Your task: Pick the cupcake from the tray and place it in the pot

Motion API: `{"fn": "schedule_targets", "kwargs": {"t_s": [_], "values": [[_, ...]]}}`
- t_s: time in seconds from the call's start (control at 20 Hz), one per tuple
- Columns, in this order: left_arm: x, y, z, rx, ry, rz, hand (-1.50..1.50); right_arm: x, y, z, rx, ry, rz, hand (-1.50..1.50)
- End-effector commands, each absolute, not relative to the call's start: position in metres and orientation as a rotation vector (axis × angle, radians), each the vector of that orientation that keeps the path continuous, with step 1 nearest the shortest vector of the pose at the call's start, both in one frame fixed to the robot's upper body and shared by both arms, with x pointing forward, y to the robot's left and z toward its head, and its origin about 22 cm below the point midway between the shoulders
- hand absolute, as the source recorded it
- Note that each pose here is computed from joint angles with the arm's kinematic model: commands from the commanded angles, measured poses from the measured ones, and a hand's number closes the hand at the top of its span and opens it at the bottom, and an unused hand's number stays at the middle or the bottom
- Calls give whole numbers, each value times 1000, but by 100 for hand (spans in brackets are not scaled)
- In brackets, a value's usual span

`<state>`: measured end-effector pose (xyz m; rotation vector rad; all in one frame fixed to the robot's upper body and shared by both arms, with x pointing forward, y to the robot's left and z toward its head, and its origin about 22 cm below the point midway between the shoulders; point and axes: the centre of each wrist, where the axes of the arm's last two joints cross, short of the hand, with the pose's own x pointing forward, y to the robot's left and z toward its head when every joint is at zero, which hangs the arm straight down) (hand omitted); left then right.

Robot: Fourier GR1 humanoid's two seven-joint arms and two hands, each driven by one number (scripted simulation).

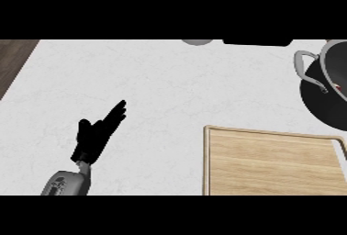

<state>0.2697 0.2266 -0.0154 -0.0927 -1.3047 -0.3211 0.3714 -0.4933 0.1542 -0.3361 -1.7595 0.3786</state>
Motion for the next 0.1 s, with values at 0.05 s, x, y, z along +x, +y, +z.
{"fn": "schedule_targets", "kwargs": {"t_s": [0.05], "values": [[279, 227, -12, -88, -1317, -321, 0, 347, -526, 175, -266, -1829, 229, -150]]}}
